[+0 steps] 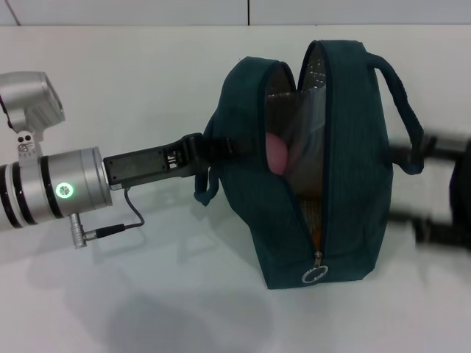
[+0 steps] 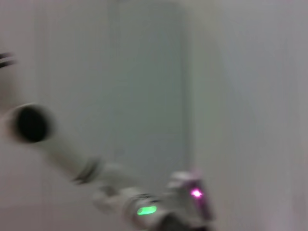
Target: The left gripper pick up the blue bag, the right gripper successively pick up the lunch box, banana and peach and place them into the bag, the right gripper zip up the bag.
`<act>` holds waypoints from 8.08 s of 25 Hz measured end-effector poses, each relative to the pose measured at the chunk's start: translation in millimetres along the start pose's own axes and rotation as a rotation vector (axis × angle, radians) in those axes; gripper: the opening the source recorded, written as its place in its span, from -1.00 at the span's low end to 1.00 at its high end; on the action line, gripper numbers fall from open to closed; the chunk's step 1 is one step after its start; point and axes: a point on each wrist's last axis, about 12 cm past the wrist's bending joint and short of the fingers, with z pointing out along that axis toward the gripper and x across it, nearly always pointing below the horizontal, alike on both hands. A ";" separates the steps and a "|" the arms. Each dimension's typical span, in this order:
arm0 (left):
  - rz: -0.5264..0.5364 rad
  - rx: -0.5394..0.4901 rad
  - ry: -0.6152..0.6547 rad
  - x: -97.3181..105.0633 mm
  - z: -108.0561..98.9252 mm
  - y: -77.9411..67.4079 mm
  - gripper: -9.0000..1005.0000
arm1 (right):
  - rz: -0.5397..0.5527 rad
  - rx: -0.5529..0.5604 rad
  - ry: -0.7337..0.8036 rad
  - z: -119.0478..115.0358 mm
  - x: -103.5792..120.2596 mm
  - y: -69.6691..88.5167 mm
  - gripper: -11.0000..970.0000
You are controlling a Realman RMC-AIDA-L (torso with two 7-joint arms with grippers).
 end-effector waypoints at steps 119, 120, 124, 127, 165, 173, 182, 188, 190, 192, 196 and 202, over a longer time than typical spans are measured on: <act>-0.002 -0.008 -0.018 5.5 -6.7 2.8 -0.84 | 0.238 0.000 0.264 44.6 88.4 24.5 -0.54; -0.002 -0.008 -0.018 5.5 -6.7 2.8 -0.84 | 0.237 0.001 0.265 44.7 88.4 24.2 -0.55; -0.003 -0.007 -0.018 5.9 -6.2 2.7 -0.83 | 0.234 0.012 0.274 45.2 89.3 22.1 -0.56; -0.003 -0.007 -0.018 5.9 -6.2 2.7 -0.83 | 0.233 0.013 0.278 46.0 89.5 21.3 -0.96; 0.003 -0.002 -0.023 6.6 -7.3 2.5 -0.77 | 0.183 0.039 0.052 12.1 57.1 21.4 -0.97; 0.030 0.002 -0.016 5.3 -5.8 1.4 -0.76 | 0.147 0.049 -0.006 31.7 47.5 4.1 -0.97; 0.121 0.018 -0.047 2.1 -5.5 -0.7 -0.60 | 0.135 0.039 -0.016 40.5 44.4 -1.7 -0.97; 0.201 0.024 -0.142 -0.7 -18.1 -1.2 -0.17 | 0.122 0.048 -0.048 44.1 39.0 -7.2 -0.97; 0.222 0.023 -0.188 -1.7 -24.2 -1.2 -0.04 | 0.113 0.049 -0.064 47.1 35.9 -10.4 -0.97; 0.245 0.022 -0.237 -2.1 -30.8 -1.3 0.10 | 0.098 0.050 -0.078 50.9 32.3 -14.7 -0.97; 0.282 0.014 -0.318 -0.9 -41.5 -0.8 0.37 | 0.073 0.063 -0.120 56.8 24.7 -22.8 -0.97; 0.294 -0.003 -0.341 2.4 -47.9 1.1 0.68 | 0.111 0.065 -0.091 66.0 32.1 -24.8 -0.96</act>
